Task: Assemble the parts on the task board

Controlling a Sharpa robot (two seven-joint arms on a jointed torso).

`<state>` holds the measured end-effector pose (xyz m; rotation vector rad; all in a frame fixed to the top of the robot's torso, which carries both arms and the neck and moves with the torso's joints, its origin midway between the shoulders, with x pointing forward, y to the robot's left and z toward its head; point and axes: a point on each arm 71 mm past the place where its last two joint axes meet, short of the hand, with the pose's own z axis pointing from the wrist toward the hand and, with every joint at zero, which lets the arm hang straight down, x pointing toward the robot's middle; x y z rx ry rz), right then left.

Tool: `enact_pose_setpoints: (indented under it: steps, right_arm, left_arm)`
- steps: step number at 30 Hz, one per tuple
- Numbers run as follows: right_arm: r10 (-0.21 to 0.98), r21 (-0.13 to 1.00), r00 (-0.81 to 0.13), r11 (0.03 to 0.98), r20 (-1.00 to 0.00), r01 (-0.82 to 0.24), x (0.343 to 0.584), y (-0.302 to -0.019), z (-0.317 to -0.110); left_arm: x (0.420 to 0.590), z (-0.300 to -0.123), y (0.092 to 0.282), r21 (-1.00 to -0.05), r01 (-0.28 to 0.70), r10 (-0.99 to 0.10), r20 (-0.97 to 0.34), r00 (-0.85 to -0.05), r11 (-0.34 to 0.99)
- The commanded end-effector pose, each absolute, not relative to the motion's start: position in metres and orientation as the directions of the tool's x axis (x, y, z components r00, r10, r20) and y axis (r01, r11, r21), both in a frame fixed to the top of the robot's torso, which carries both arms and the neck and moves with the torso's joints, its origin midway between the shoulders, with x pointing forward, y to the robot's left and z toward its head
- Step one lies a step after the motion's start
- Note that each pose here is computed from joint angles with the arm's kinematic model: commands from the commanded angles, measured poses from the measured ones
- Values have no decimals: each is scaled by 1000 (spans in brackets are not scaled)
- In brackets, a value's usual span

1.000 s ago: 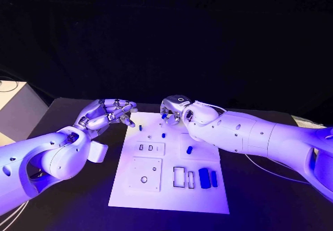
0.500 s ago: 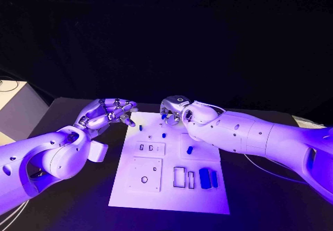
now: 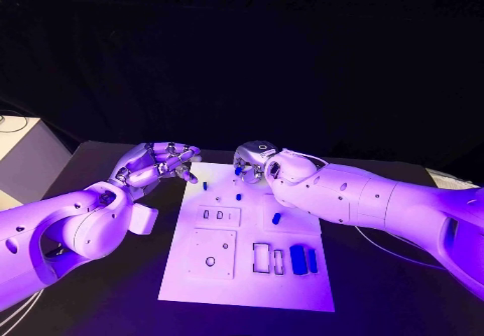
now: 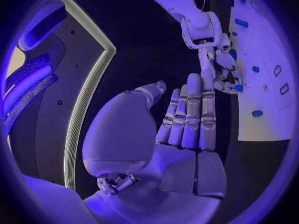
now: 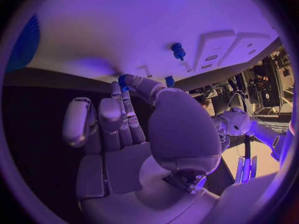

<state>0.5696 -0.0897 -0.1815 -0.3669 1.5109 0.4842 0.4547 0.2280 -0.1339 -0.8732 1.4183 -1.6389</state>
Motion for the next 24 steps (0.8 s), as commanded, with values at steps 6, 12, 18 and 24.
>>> enact_pose_setpoints:
  steps: [6,12,18,24]
  right_arm:
    - [75,61,5,841,-997,-537,568,-89,-182]
    - [98,75,14,838,-995,-541,561,-97,-180]
    - [155,118,26,838,-988,-532,551,-118,-174]
    - [264,236,-8,848,-965,-474,542,-155,-158]
  left_arm:
    - [455,-132,226,-989,126,-880,9,-475,-78]
    - [455,-133,228,-989,127,-883,7,-470,-76]
    - [456,-133,231,-989,128,-886,5,-464,-73]
    - [459,-134,236,-989,131,-893,0,-450,-66]
